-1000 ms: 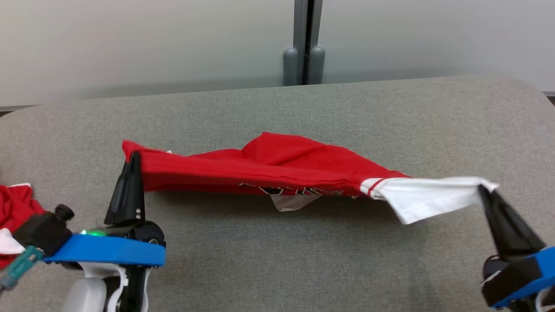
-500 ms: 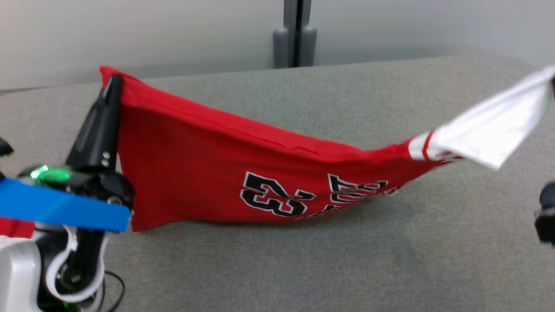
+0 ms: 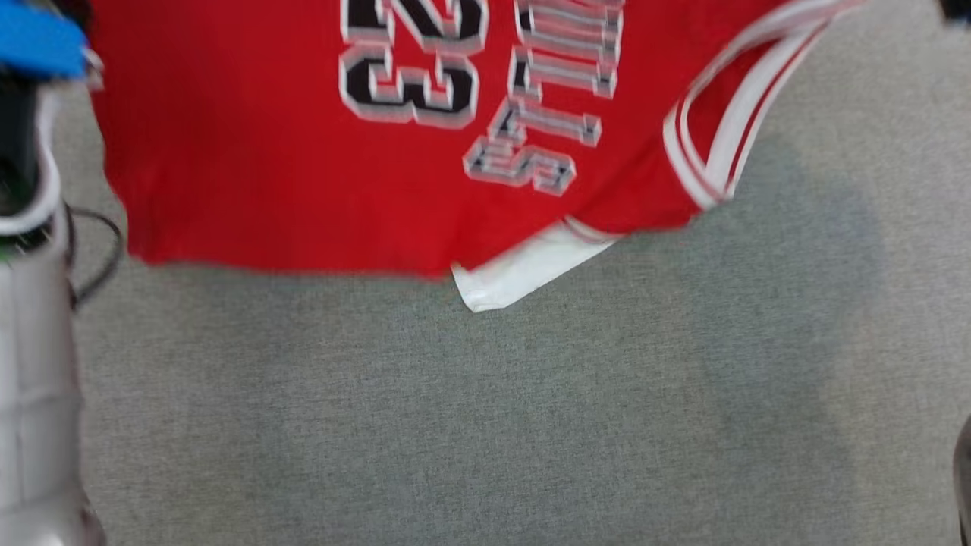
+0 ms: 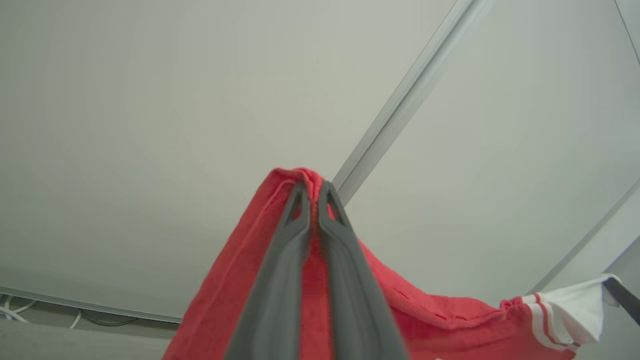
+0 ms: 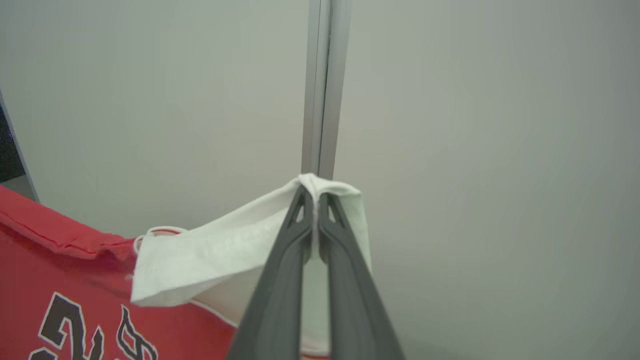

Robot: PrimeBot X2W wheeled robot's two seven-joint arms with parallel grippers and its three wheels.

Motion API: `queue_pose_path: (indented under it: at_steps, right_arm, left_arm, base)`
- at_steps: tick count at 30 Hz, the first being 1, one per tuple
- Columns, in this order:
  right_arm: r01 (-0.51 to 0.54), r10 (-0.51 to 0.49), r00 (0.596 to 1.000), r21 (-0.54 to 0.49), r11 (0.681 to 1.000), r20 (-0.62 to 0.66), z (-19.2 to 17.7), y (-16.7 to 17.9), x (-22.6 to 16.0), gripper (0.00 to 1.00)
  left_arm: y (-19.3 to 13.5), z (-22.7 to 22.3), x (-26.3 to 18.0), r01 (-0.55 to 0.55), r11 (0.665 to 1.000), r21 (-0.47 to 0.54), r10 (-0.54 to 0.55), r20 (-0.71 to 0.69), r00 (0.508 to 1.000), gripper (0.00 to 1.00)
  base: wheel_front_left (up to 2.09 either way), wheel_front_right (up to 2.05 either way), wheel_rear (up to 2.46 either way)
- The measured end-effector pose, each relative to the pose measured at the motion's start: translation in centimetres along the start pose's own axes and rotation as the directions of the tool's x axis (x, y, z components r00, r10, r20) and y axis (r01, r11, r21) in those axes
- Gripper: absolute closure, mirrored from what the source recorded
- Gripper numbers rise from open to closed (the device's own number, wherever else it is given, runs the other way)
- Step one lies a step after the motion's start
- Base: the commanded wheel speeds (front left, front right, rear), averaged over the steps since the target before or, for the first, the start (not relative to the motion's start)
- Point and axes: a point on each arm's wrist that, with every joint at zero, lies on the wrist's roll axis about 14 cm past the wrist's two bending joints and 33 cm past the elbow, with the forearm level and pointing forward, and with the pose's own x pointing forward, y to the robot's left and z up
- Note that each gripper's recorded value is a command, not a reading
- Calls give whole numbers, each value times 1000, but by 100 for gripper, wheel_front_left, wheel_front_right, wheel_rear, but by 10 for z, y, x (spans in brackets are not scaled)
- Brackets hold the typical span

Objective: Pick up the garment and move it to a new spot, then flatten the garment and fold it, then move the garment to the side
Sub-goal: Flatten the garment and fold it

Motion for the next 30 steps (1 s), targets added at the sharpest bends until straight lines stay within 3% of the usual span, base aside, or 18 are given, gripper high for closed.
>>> queue_pose_path:
  at_steps: [7, 12, 15, 19, 24, 27, 30]
  right_arm:
    - [21, -1, 963, -72, 997, 269, 65, -3, 64, 100]
    - [31, 46, 890, -161, 986, 453, 125, 8, 74, 100]
    - [25, 74, 881, -202, 979, 468, 127, 13, 78, 100]
    - [5, 72, 925, -201, 979, 373, 83, 7, 85, 100]
    - [-35, 45, 997, -138, 990, 70, -41, -2, 67, 100]
    - [-24, 17, 993, -59, 998, -119, -108, -8, 36, 100]
    - [18, -16, 954, 6, 1000, -299, -162, -17, -9, 100]
  left_arm:
    - [3, 45, 55, 23, 981, 192, -57, 173, 983, 100]
    - [-15, 82, 68, 58, 968, 245, -134, 306, 943, 100]
    - [-12, 85, 72, 62, 968, 242, -144, 339, 930, 100]
    - [12, 51, 74, 39, 978, 207, -100, 295, 950, 100]
    - [51, -30, 52, -29, 990, 138, 8, 154, 988, 100]
    - [64, -83, 23, -57, 989, 133, 55, 23, 998, 100]
    - [75, -124, -14, -99, 988, 120, 110, -91, 990, 100]
  base:
    - [0, 0, 0]
    - [0, 0, 0]
    - [0, 0, 0]
    - [0, 0, 0]
    - [0, 0, 0]
    - [0, 0, 0]
    - [0, 0, 0]
